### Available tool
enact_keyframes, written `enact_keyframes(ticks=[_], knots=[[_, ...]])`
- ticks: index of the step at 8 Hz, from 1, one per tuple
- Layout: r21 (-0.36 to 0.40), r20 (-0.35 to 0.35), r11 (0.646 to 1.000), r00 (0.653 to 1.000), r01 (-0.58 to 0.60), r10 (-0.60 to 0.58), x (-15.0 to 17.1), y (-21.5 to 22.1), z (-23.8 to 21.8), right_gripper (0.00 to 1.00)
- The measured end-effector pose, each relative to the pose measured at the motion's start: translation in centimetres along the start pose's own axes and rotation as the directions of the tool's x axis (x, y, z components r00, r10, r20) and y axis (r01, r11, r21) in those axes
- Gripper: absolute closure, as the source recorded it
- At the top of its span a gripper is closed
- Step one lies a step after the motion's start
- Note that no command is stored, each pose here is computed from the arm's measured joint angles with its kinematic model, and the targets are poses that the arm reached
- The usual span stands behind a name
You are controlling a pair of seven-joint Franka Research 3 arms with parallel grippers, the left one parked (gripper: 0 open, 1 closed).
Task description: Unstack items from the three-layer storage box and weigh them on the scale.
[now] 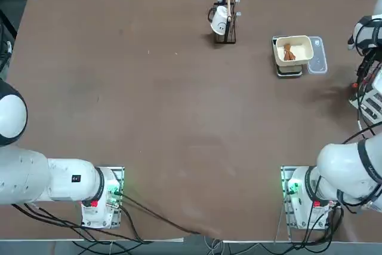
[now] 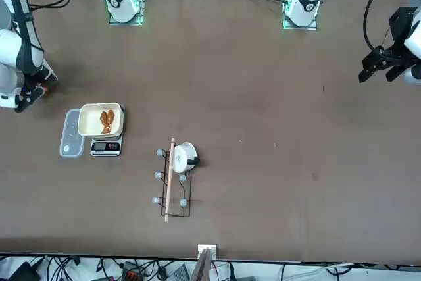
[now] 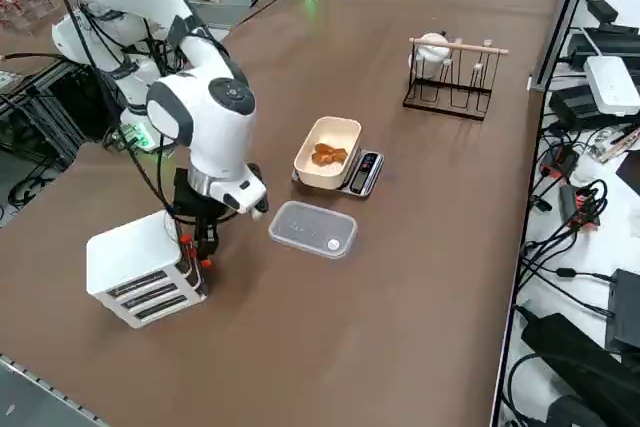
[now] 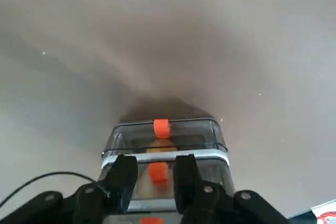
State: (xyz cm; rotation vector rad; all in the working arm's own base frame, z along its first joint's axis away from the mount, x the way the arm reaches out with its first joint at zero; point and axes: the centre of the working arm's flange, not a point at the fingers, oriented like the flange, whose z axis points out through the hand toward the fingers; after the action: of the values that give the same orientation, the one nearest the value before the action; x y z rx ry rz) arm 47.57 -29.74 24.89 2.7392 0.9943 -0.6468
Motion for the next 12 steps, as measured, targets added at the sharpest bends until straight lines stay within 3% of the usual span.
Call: enact_keyframes(ticks=[4,8,12], knots=[[0.0,-0.003,1.0,1.0,0.007,-0.007,0.1,-0.1,1.3,0.56],[-0.006,-0.002,1.0,1.0,0.009,-0.009,-0.2,0.1,1.4,0.81],[-0.006,-0.002,1.0,1.0,0.03,-0.03,-0.1,0.0,1.4,0.88]])
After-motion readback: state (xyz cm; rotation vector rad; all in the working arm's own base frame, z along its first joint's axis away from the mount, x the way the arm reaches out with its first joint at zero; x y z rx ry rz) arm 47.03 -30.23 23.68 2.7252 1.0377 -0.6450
